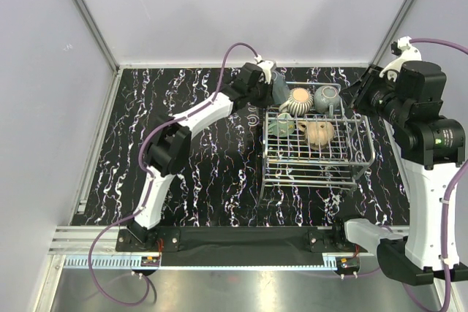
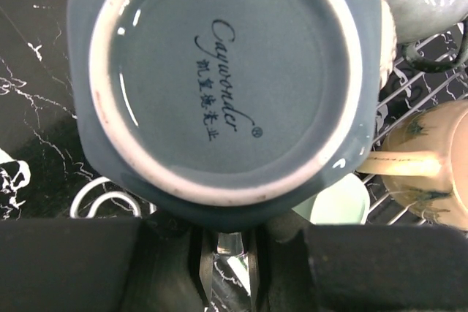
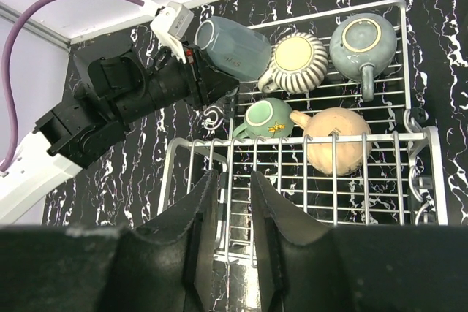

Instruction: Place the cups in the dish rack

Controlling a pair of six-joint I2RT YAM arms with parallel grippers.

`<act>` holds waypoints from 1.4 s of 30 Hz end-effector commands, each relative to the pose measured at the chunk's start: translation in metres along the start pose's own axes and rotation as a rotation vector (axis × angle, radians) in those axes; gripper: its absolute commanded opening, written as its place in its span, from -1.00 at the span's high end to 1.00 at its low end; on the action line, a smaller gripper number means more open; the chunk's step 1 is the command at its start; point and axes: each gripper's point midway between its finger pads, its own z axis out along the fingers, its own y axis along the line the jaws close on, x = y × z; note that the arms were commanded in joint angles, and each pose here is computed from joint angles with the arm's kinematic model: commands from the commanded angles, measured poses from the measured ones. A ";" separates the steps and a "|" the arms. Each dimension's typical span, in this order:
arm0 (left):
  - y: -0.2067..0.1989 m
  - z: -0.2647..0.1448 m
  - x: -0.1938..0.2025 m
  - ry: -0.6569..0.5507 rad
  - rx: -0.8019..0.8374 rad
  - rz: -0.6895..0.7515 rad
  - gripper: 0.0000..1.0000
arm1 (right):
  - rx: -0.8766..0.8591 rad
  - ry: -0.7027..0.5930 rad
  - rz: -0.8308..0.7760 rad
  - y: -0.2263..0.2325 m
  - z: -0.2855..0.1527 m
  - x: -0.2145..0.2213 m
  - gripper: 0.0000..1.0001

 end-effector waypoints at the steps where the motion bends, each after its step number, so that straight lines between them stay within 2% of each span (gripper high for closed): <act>1: -0.021 -0.005 -0.062 -0.217 0.032 0.036 1.00 | -0.037 -0.053 0.005 0.008 -0.009 -0.008 0.38; 8: -0.028 0.008 -0.050 -0.212 0.018 0.027 1.00 | -0.034 -0.044 0.004 0.008 -0.011 -0.007 0.41; 9: -0.023 0.011 -0.037 -0.198 0.003 0.012 1.00 | -0.035 -0.041 0.005 0.008 -0.010 -0.006 0.41; 11: -0.028 0.003 -0.053 -0.269 0.010 0.005 1.00 | -0.036 -0.037 0.000 0.008 -0.009 -0.006 0.42; 16: -0.033 0.006 -0.060 -0.275 0.023 0.018 1.00 | -0.043 -0.031 -0.001 0.010 -0.006 -0.007 0.42; 20: -0.033 -0.009 -0.072 -0.337 0.010 0.030 1.00 | -0.041 -0.017 -0.013 0.010 -0.004 -0.007 0.45; 23: -0.037 -0.011 -0.082 -0.341 0.017 0.044 1.00 | -0.041 -0.025 -0.003 0.008 -0.003 -0.005 0.45; 28: -0.041 -0.008 -0.082 -0.368 -0.007 0.062 1.00 | -0.057 0.000 0.011 0.011 0.003 0.000 0.46; 33: -0.031 -0.005 -0.083 -0.406 -0.105 0.054 1.00 | -0.058 -0.009 0.013 0.011 0.000 -0.001 0.48; 42: -0.037 0.010 -0.066 -0.376 -0.128 0.055 1.00 | -0.053 -0.006 0.017 0.009 0.003 0.001 0.49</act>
